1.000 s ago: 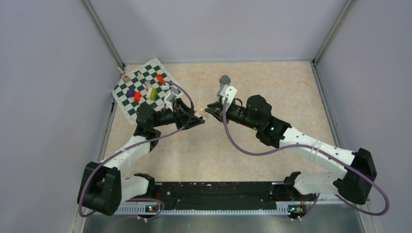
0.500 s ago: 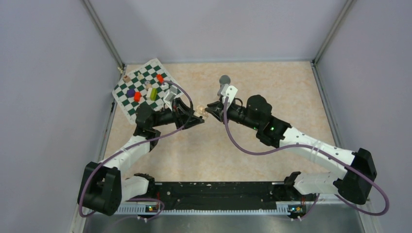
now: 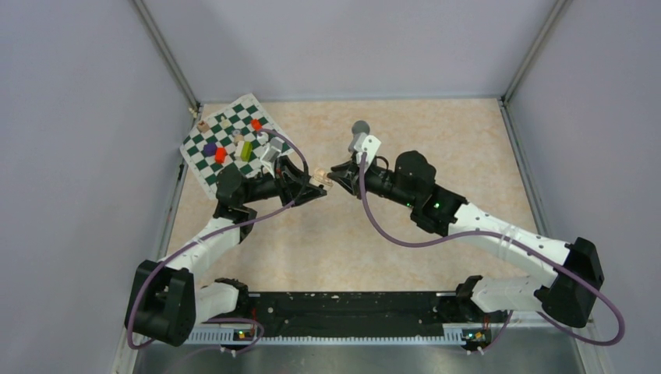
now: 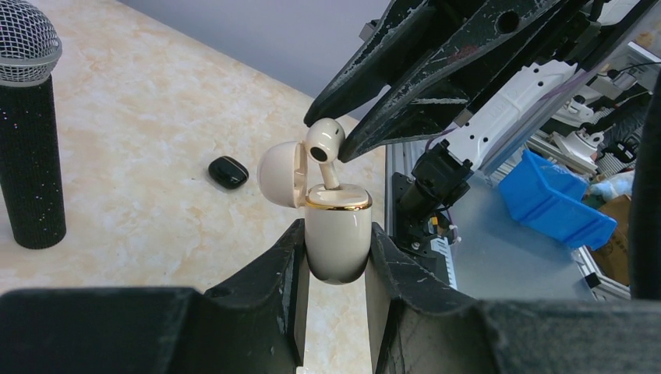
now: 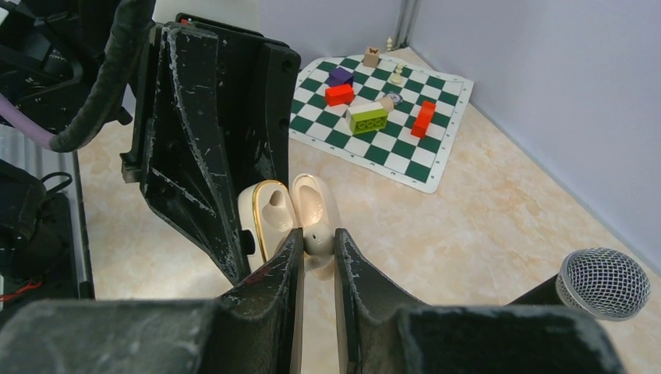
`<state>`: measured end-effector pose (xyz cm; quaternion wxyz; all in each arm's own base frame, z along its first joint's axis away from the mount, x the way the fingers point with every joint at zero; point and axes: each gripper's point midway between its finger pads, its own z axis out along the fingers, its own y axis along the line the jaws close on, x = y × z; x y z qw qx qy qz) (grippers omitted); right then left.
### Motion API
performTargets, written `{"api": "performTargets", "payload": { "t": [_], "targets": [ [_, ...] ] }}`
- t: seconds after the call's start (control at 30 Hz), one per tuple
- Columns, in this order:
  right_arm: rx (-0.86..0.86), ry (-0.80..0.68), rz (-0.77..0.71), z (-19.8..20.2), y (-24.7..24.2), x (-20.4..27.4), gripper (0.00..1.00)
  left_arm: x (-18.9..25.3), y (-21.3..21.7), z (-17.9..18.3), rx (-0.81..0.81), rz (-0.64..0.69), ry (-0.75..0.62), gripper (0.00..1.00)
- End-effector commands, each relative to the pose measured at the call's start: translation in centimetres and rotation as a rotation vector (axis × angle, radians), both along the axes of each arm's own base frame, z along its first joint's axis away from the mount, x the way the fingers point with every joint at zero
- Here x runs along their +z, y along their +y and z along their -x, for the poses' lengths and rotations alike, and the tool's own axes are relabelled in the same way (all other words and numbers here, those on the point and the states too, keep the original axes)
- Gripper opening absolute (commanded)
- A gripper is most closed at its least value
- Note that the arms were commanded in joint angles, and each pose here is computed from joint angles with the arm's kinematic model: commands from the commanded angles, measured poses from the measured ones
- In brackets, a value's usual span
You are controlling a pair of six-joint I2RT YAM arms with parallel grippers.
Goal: Insert the wireless bluetooth earbuds into the charging case
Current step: Place the earbud in the charging case.
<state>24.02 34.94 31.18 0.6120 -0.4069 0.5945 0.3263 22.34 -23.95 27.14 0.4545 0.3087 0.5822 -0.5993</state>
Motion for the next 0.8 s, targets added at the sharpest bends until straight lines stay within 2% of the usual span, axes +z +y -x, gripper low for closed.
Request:
{"api": "performTargets", "payload": {
  "t": [0.0,0.4,0.77],
  "targets": [
    [0.035,-0.015,-0.057,1.1,0.8,3.0,0.0,1.0,0.1,-0.1,0.013,0.015,-0.079,0.0],
    [0.04,-0.006,-0.027,1.2,1.7,1.3,0.0,1.8,0.3,0.1,0.014,0.038,-0.092,0.0],
    [-0.062,0.002,-0.054,0.0,0.5,2.7,0.0,2.4,0.9,-0.7,0.083,0.085,-0.106,0.0]
  ]
}}
